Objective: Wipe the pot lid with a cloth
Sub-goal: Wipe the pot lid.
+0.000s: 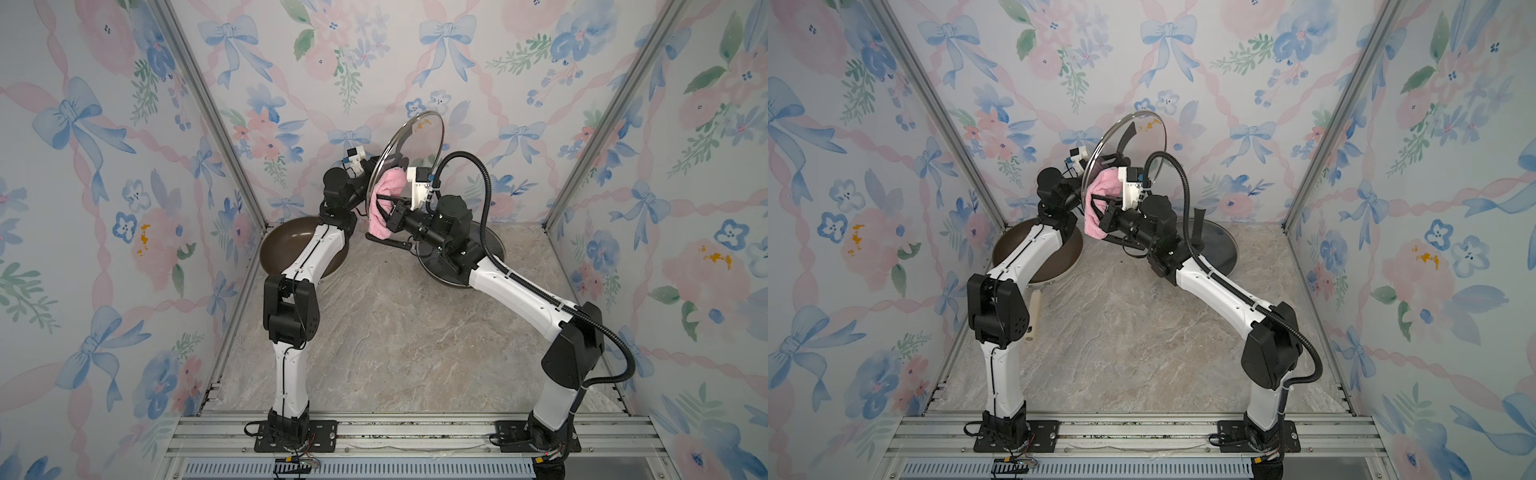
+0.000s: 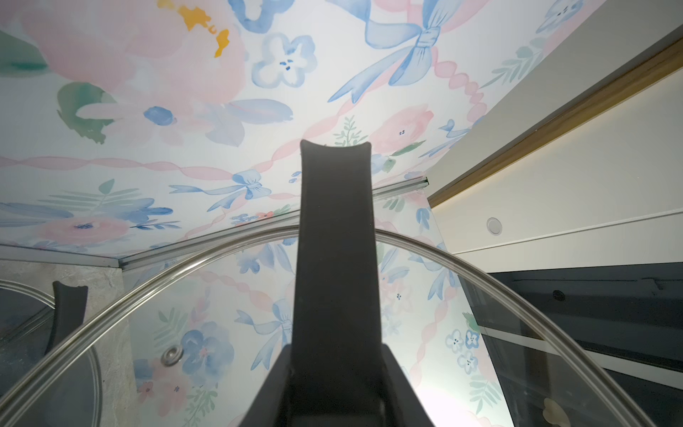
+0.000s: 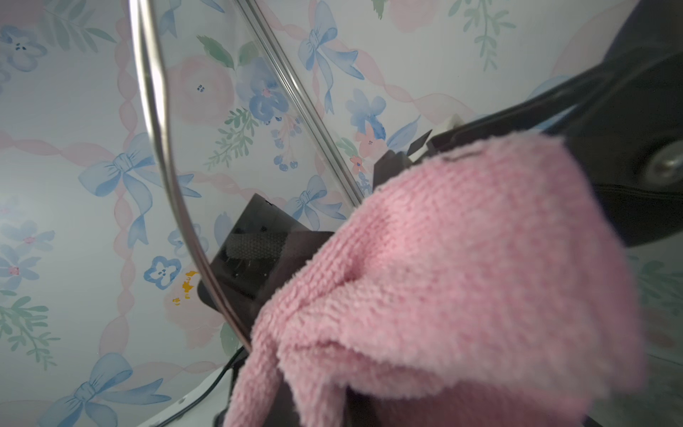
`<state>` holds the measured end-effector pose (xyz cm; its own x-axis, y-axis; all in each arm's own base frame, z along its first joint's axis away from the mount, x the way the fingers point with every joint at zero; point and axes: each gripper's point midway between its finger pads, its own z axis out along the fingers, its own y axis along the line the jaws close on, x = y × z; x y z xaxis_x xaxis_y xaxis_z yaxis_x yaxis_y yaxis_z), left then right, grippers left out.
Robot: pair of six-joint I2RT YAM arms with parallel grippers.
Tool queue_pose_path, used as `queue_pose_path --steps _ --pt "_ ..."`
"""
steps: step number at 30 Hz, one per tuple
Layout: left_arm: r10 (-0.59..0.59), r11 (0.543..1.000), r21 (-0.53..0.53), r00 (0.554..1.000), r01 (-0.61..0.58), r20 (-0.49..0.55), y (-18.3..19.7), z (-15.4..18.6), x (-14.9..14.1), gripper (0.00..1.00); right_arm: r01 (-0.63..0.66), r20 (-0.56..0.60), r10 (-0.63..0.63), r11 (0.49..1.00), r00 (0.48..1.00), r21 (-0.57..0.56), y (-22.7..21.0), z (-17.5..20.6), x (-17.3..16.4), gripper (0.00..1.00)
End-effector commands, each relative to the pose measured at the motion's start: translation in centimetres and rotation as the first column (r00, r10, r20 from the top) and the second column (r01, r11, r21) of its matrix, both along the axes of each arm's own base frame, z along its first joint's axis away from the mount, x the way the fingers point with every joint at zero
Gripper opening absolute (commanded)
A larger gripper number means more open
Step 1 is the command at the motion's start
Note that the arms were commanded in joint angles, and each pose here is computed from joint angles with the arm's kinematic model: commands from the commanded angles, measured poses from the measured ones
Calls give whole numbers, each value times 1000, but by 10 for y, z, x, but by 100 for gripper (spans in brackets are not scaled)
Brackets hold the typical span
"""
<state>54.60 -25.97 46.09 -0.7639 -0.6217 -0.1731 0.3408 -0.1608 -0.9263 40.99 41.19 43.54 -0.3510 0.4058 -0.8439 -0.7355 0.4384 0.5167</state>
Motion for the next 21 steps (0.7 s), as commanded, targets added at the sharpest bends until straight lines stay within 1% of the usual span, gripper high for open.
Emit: queue_pose_path --steps 1,7,9,12,14,16,18,21 --pt "-3 996 -85 965 26 263 7 92 -53 6 -1 -126 -15 992 992 -128 21 -78 22 1" --pt "-11 998 -63 955 31 295 8 99 -66 6 63 -235 -113 976 965 -210 9 -139 62 0" --pt "-17 998 -52 952 35 307 8 101 -71 6 93 -260 -153 969 954 -231 0 -154 74 0" --pt "-42 998 -28 948 53 316 5 99 -77 6 151 -270 -216 958 938 -244 -17 -159 95 0" --pt "-67 997 -7 944 73 324 1 97 -81 6 194 -263 -255 952 931 -236 -31 -154 110 0" --pt "-115 993 33 938 110 327 -7 88 -86 7 246 -237 -292 947 926 -208 -49 -136 126 0" --pt "-162 986 78 937 145 311 -14 71 -90 7 291 -207 -325 940 923 -178 -68 -114 139 0" --pt "-180 980 126 952 153 247 -14 36 -93 7 356 -158 -372 927 915 -122 -101 -78 151 1"
